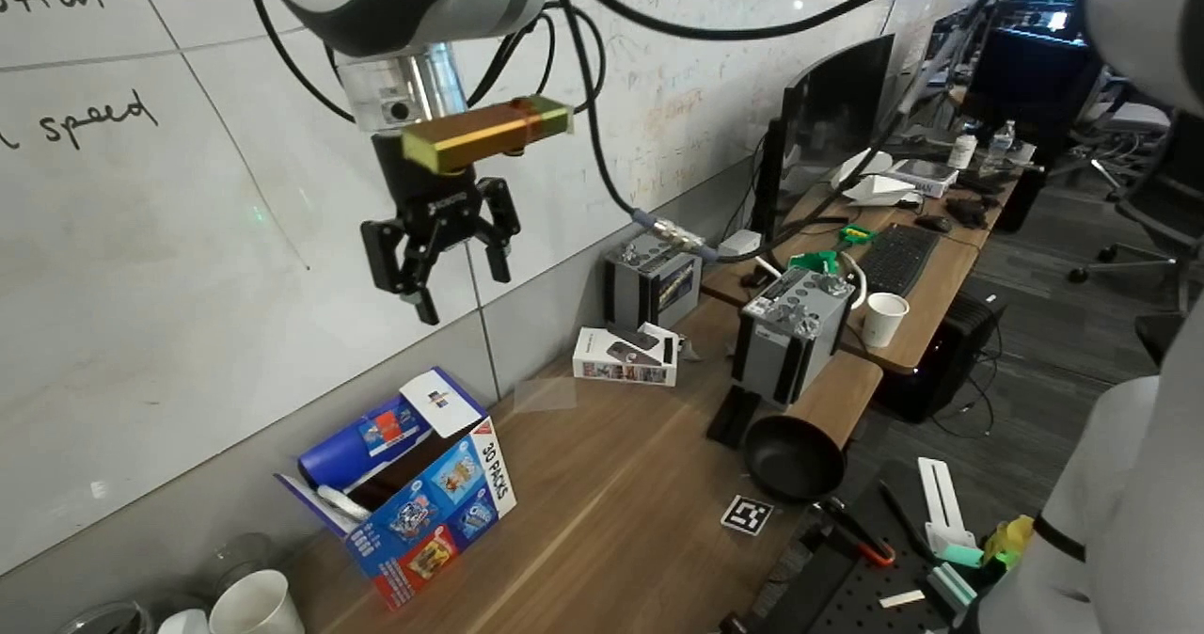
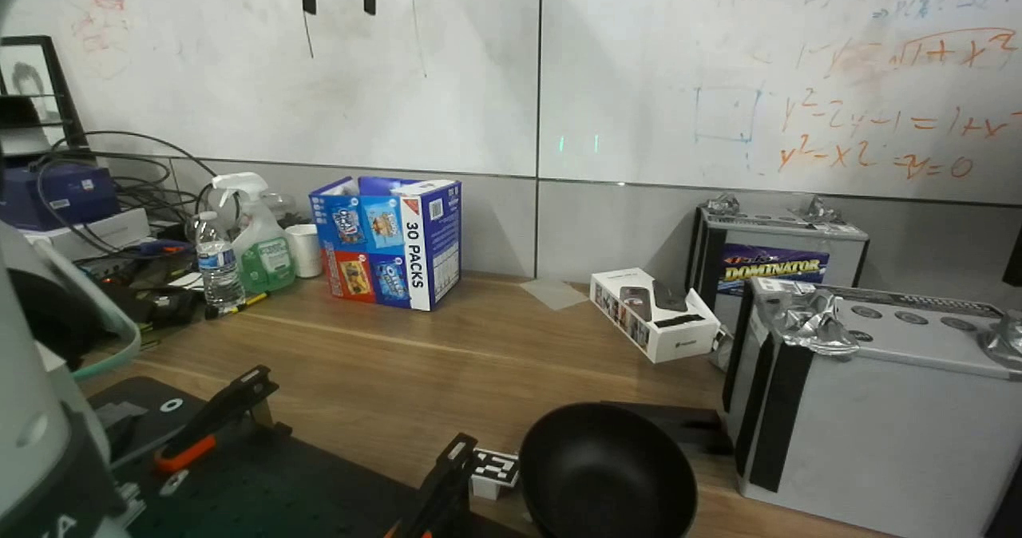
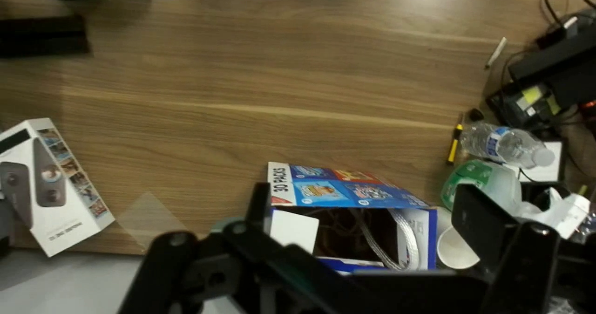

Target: Put the ropes into the blue box.

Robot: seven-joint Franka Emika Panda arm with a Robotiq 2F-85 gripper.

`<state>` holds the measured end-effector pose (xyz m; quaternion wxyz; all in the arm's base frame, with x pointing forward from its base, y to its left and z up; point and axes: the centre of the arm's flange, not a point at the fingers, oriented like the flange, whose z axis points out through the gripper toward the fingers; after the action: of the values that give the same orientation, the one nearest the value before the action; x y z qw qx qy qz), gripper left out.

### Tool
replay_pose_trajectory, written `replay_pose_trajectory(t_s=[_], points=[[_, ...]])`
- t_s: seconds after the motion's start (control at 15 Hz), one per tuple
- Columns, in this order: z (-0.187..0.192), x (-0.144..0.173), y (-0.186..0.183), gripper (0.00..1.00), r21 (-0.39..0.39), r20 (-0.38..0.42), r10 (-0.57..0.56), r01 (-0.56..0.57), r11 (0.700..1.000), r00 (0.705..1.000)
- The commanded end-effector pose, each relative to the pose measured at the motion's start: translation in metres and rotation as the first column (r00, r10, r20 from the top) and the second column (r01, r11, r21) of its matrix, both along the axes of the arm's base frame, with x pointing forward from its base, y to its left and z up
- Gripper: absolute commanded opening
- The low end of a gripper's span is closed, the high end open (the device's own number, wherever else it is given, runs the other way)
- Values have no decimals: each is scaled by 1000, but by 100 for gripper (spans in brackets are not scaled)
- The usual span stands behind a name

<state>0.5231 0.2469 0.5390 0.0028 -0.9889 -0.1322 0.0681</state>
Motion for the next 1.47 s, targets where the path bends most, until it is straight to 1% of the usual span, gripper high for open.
replay_pose_trajectory(t_s=[0.0,0.2,0.4,0.53,0.6,0.67,0.8,0.87,1.0,1.2,1.4], points=[[22,-73,-53,100,-66,25,75,-74,995,997],[29,-119,-81,100,-85,60,68,-63,994,996],[12,-167,-100,100,-112,105,34,-22,993,994],[-1,-195,-114,100,-103,124,19,-6,995,992],[-7,-208,-123,100,-108,139,29,-14,994,990],[-11,-212,-129,100,-127,163,23,-2,992,986],[-23,-216,-139,100,-89,211,-6,26,996,977],[-31,-215,-143,100,-61,222,-31,46,997,974],[-42,-216,-153,100,-41,246,-36,48,998,968],[-55,-215,-166,100,1,264,-65,67,998,962],[-62,-216,-175,100,19,269,-83,81,997,960]])
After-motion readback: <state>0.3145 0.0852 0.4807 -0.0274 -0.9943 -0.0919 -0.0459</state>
